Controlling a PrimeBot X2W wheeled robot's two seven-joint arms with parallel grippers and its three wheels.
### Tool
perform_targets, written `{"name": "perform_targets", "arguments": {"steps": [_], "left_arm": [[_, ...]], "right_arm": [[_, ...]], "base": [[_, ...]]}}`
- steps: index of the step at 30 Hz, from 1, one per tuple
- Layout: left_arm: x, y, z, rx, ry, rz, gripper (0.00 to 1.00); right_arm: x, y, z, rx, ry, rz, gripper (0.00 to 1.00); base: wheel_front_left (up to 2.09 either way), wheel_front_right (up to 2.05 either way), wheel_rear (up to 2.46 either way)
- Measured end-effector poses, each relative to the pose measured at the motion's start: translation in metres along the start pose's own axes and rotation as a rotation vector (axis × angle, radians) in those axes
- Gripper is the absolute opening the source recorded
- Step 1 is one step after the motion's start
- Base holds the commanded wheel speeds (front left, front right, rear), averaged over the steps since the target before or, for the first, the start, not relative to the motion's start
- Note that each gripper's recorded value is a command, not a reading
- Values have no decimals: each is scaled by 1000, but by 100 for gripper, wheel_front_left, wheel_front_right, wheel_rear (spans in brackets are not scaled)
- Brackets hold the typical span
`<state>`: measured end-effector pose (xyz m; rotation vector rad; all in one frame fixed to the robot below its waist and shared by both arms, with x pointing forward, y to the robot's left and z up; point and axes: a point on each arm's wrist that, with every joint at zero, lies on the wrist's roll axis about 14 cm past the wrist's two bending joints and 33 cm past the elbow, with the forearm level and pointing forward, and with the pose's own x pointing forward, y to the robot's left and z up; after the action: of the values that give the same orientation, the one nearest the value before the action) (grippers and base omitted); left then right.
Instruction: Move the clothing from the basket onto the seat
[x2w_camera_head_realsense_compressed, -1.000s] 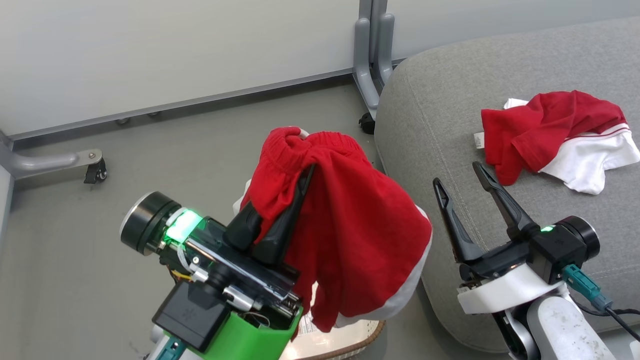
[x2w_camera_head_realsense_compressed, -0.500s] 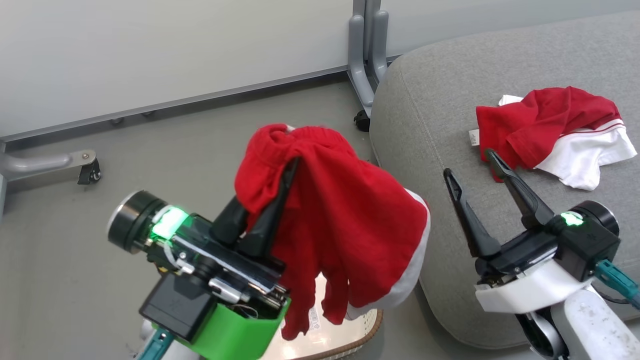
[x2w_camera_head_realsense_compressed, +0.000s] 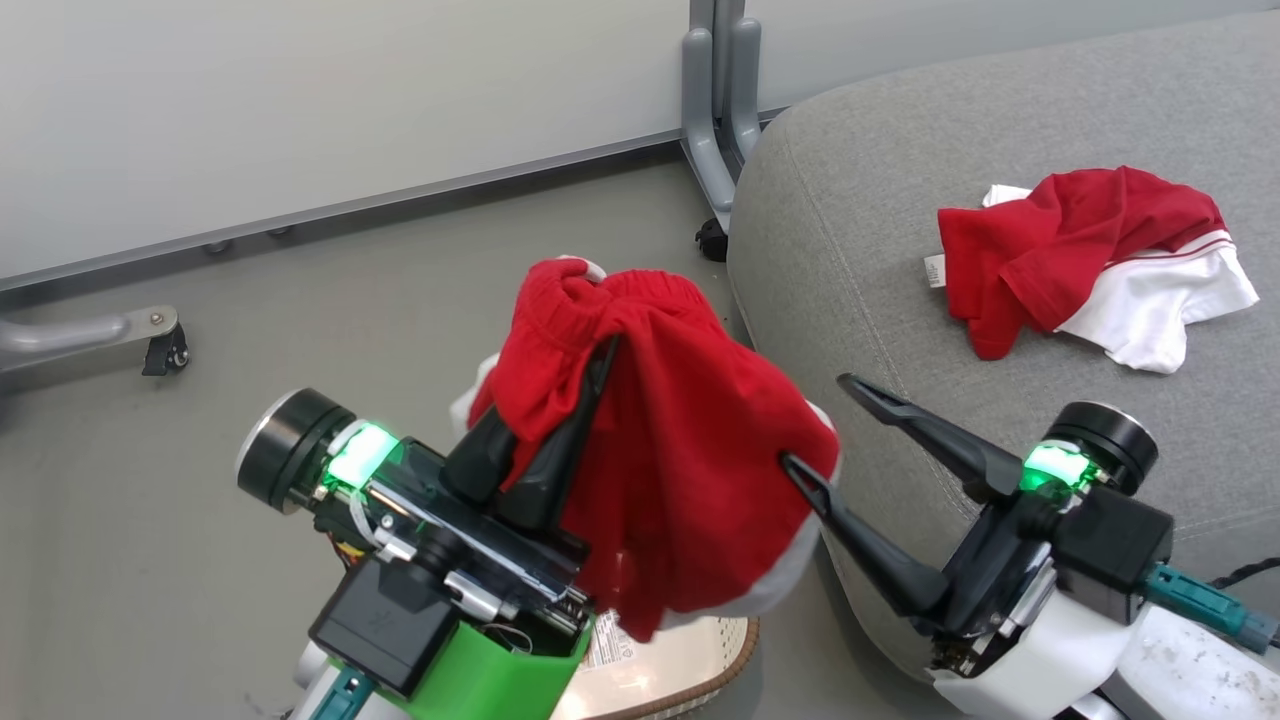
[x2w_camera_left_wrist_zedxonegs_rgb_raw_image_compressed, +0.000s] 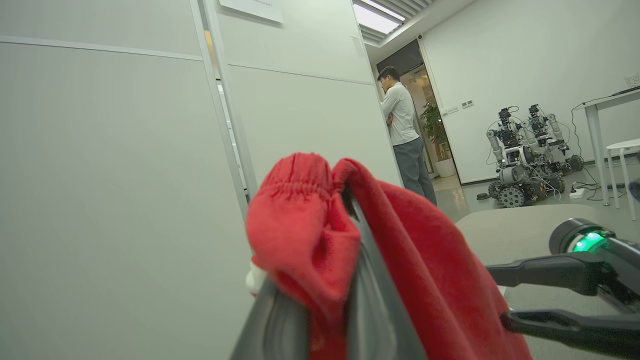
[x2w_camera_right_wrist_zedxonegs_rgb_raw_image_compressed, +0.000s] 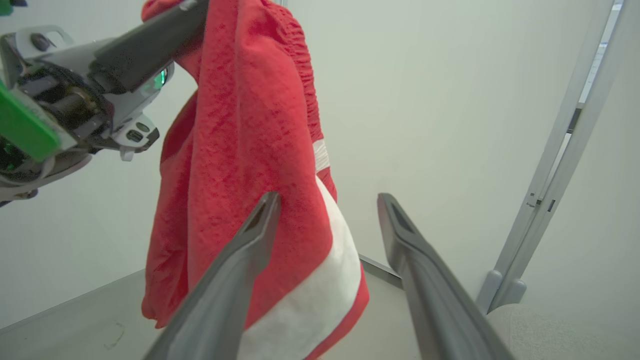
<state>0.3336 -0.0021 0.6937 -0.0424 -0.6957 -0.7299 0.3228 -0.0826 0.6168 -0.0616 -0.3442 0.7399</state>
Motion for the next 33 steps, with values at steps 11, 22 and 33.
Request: {"name": "perform_targets", "arguments": {"steps": [11,22,33], "left_arm": [[-5,-13,4,2,6,-34,0],[-8,-29,-2,-18,30,-76,0],[-8,-31,-4,-23,38,-79,0]], "right_arm": [[13,39,-17,-49,65,208,100],[29,71,-45,-50,131,343,100],[52,79,-50,-1,109,324,0]], "base": [[0,0,0],[0,0,0],[0,0,0]]}}
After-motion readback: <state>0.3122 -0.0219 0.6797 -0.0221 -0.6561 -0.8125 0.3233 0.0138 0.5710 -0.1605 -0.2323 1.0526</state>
